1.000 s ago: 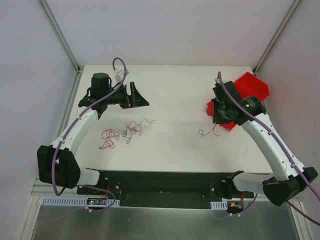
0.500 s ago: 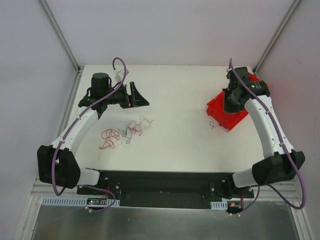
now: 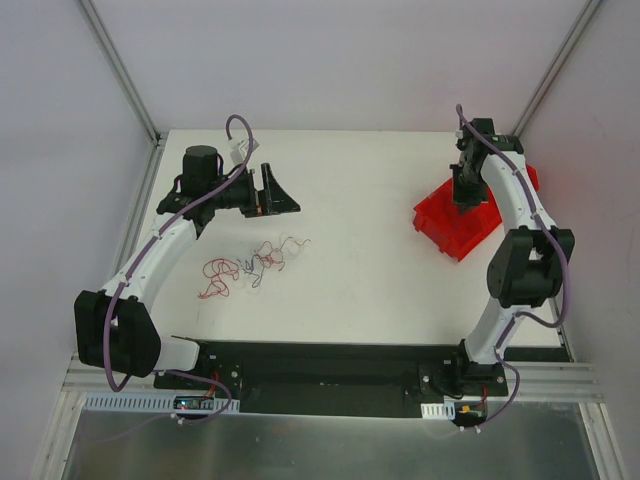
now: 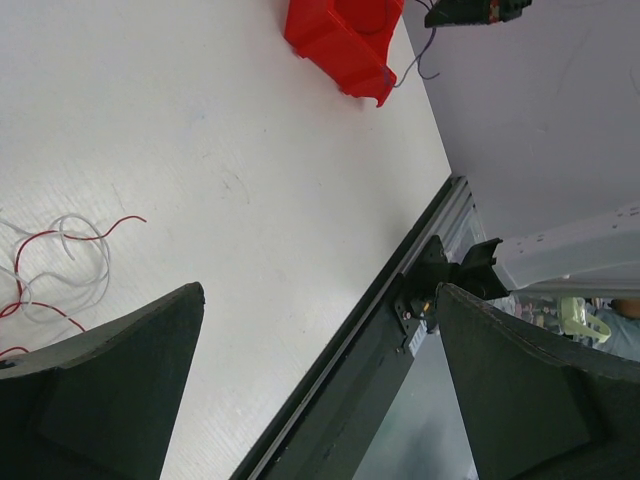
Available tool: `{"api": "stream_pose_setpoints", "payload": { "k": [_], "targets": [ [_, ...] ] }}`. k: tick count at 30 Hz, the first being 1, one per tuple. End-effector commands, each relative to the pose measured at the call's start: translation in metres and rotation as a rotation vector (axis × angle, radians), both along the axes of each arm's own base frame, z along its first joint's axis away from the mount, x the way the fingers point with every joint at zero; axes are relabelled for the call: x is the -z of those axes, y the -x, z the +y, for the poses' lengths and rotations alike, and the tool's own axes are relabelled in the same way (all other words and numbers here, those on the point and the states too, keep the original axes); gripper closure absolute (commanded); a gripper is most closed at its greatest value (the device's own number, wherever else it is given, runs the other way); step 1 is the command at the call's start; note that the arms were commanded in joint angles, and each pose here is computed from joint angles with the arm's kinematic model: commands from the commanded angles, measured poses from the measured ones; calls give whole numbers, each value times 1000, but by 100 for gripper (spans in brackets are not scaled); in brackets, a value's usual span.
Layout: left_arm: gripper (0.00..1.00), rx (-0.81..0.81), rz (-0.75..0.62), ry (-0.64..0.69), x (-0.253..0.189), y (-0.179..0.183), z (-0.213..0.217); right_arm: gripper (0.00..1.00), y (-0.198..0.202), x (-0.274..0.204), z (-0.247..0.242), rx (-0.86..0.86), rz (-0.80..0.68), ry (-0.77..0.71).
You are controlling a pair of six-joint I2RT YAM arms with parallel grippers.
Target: Untangle the cables
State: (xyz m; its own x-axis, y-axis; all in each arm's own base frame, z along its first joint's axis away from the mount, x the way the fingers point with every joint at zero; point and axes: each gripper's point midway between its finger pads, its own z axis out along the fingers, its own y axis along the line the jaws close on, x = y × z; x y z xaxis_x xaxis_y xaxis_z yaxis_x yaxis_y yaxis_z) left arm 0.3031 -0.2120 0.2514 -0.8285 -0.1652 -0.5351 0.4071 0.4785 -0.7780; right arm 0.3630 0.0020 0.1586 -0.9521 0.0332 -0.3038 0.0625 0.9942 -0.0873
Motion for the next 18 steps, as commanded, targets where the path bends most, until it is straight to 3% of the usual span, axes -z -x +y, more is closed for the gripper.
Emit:
{"api": "stream_pose_setpoints", "payload": {
  "k": [1,10,14,18],
  "targets": [
    [1,34,-47,27,-13,5,-5,100,-37,-5,-24,9,-75,82],
    [1,34,-56,24,-14,5,-5,100,-101,12,-50,-29,-207,278],
    [1,35,-54,25,-13,6,-5,100,-103,9,-60,-55,-244,449],
    [1,35,-51,26,-13,5,-4,100,-90,9,-41,-137,-302,532]
  ]
}}
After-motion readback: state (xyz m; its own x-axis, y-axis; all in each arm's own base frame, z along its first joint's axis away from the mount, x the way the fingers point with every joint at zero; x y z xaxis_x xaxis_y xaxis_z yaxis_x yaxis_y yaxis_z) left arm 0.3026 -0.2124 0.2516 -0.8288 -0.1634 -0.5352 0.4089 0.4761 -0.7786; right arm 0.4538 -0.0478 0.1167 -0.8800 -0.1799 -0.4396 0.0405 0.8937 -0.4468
